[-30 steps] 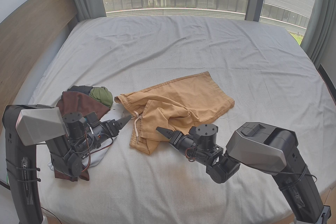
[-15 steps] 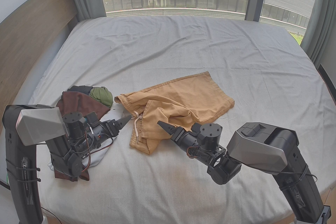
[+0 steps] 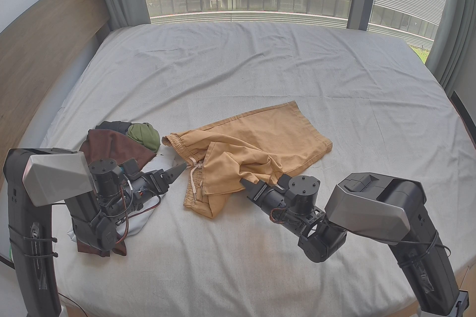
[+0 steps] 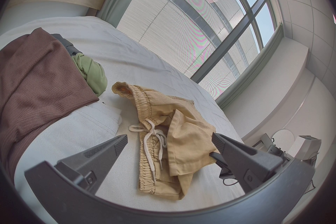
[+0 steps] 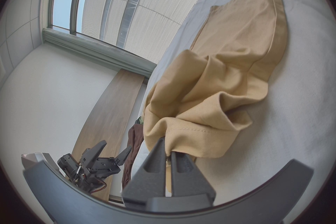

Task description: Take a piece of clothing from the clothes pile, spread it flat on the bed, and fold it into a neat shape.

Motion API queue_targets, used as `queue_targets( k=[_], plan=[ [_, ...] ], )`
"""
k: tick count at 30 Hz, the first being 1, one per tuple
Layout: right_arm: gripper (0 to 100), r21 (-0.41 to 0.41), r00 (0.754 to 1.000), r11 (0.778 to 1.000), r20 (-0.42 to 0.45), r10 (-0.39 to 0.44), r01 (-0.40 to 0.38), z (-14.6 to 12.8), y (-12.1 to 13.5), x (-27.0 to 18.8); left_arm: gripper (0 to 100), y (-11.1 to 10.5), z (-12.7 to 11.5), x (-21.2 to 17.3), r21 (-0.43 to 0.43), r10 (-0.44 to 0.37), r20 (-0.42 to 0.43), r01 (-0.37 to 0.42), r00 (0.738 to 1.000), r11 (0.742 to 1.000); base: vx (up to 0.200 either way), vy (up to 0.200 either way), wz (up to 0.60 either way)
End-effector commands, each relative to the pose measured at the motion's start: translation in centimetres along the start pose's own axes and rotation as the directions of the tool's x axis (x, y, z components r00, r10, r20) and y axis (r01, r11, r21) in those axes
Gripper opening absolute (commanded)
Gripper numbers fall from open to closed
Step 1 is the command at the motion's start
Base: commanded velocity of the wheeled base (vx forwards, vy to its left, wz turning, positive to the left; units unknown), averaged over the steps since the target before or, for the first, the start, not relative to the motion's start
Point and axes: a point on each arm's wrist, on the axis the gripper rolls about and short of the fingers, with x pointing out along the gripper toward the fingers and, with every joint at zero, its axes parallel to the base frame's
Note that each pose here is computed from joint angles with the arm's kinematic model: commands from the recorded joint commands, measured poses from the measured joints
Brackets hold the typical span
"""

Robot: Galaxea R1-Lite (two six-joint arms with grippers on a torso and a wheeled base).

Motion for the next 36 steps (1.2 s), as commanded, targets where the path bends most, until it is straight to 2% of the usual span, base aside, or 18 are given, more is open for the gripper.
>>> queue_targets(
  k=[1,2,8,12,26,36],
  plan=[
    [0,-0.018,0.999,1.0,0.029,-0.021,0.021,1.5,0.2,-0.8,100,0.0,-0.1,0.0,-0.001,0.001,-0.002,-0.001,1.0,1.0,0.0,0.0,0.0],
    [0,-0.019,0.999,0.999,0.031,-0.026,0.026,1.6,0.2,-0.9,100,0.0,-0.1,0.0,-0.001,0.001,-0.002,-0.001,1.0,1.0,0.0,0.0,0.0],
    [0,-0.031,0.994,0.999,0.102,-0.039,0.042,6.3,2.0,-4.1,100,0.0,-0.2,0.0,-0.002,0.0,-0.006,0.0,1.0,1.0,0.0,0.0,0.0],
    [0,-0.038,0.991,0.997,0.117,-0.064,0.068,7.7,1.9,-5.5,100,0.0,-0.3,0.0,-0.003,0.0,-0.01,0.0,1.0,1.0,0.0,0.0,0.0],
    [0,-0.049,0.98,0.988,0.142,-0.139,0.147,11.2,-1.5,-7.9,100,0.1,-0.7,0.0,-0.007,0.005,-0.021,-0.005,1.0,1.0,0.0,0.0,0.0],
    [0,-0.065,0.97,0.978,0.152,-0.188,0.2,13.4,-2.8,-10.7,100,0.2,-0.9,0.1,-0.009,0.006,-0.027,-0.006,1.0,1.0,0.0,0.0,0.0]
  ],
)
